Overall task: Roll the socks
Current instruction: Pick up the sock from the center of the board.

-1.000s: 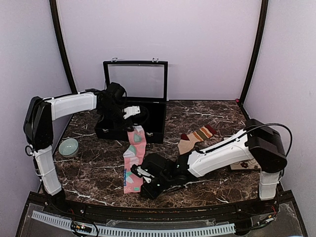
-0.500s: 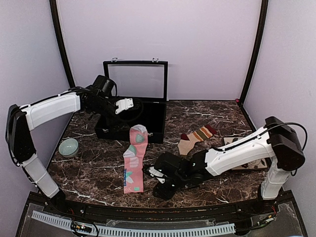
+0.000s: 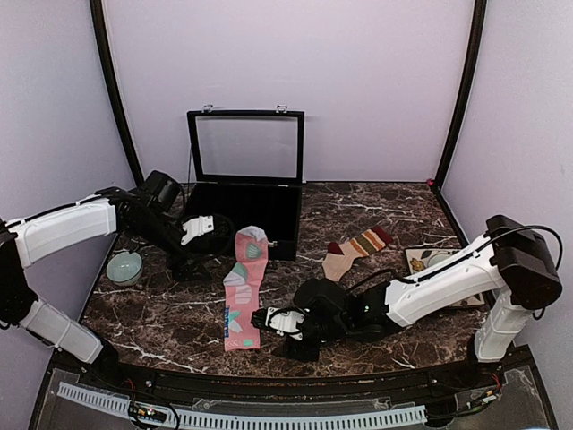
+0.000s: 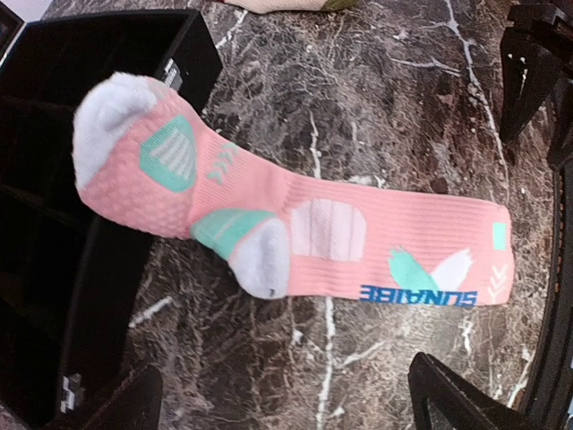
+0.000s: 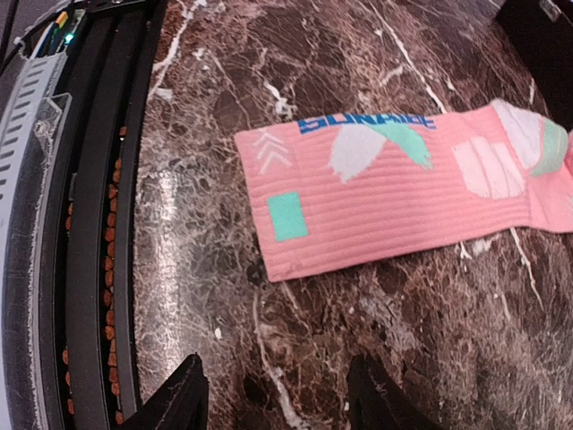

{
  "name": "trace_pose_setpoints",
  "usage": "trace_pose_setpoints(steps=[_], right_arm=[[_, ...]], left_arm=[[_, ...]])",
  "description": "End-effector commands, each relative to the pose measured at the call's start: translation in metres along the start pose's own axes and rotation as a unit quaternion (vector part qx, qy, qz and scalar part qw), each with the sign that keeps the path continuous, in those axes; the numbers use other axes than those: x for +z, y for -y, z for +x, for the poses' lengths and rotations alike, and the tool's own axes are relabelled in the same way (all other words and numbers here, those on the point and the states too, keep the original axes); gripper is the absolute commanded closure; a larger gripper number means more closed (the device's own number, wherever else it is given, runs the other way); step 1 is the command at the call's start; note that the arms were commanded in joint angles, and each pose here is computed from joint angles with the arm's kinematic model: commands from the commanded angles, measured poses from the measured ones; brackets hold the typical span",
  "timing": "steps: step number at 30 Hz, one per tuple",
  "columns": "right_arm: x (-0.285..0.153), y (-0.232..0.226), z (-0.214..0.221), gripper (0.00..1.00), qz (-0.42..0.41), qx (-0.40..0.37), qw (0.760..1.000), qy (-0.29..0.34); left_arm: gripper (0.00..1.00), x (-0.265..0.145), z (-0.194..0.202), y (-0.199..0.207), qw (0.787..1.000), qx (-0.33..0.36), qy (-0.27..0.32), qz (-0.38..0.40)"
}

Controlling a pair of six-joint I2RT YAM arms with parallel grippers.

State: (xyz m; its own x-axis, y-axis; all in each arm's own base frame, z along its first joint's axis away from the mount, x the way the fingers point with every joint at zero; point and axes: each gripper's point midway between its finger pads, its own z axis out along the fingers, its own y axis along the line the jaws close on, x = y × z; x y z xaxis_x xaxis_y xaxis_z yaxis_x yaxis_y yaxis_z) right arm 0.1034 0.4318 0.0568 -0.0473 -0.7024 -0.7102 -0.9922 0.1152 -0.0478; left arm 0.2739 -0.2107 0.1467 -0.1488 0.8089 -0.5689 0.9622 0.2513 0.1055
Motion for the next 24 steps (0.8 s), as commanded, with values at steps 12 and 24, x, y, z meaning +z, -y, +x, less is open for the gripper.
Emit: trace_pose_setpoints(steps=[12,24], right_arm=[[0.037,-0.027,-0.035,0.62,-0.078,-0.164,0.982,0.060],[0.063,-0.005,-0.024,0.67,-0.034,-0.148,0.988,0.038]], left_arm=[[0.01,-0.011,0.034,0.046,0.995,-0.064,0.056,0.058],[0.01,-0.011,0.048,0.070,0.994,-0.036,0.047,0.091]])
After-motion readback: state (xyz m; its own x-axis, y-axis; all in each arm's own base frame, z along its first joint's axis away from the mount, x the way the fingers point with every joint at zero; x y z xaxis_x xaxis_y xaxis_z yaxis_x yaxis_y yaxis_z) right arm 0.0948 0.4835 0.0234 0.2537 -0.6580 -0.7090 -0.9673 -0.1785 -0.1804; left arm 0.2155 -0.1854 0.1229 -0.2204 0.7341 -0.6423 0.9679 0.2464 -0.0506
